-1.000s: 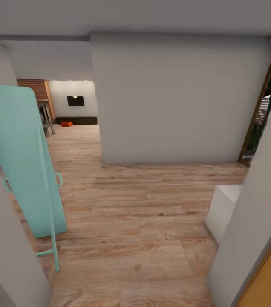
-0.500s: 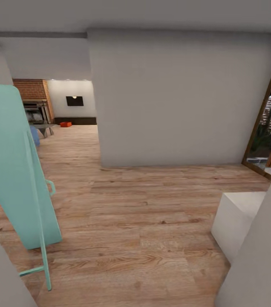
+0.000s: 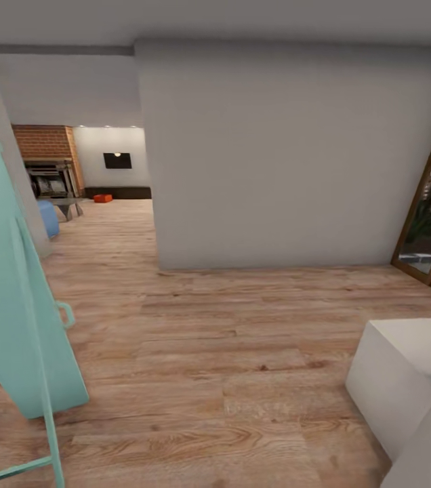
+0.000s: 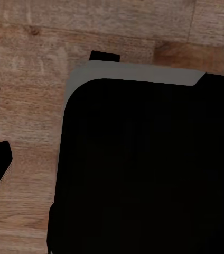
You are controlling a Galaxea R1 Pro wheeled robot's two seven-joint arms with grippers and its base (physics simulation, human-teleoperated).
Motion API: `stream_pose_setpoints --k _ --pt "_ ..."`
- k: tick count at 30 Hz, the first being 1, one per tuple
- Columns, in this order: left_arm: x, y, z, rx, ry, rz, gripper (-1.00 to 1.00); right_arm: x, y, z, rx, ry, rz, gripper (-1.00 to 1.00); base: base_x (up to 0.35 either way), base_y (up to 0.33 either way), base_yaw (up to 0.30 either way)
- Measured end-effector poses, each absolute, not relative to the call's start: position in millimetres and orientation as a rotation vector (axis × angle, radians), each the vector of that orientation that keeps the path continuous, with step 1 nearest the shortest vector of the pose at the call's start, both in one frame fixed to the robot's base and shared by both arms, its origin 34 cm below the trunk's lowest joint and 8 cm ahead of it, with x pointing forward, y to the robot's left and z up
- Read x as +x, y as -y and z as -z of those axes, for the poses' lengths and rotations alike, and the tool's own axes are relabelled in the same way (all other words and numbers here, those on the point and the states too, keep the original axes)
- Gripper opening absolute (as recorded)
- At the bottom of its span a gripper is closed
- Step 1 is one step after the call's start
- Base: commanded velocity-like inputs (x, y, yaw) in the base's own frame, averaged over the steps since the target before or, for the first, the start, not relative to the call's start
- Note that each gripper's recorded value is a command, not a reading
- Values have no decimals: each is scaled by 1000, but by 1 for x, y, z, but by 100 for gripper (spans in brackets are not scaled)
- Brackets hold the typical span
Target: Move the two storage containers from the living room to the garage. In the garage, place one container on the floor and stack the other container on top of it (either order is fine).
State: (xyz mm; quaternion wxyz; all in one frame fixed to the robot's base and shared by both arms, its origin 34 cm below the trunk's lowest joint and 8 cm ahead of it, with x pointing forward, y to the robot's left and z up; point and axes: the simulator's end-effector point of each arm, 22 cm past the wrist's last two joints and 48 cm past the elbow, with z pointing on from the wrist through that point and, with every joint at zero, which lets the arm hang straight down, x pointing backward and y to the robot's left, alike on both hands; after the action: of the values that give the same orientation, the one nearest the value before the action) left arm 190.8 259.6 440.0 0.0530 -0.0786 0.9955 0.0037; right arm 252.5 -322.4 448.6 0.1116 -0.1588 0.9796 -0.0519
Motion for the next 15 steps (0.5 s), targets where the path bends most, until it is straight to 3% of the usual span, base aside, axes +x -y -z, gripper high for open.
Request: stream_pose_setpoints --k 15 --pt "191 -260 -440 -239 -3026 -11 100 253 322 -449 -466 -2876 152 100 323 0 0"
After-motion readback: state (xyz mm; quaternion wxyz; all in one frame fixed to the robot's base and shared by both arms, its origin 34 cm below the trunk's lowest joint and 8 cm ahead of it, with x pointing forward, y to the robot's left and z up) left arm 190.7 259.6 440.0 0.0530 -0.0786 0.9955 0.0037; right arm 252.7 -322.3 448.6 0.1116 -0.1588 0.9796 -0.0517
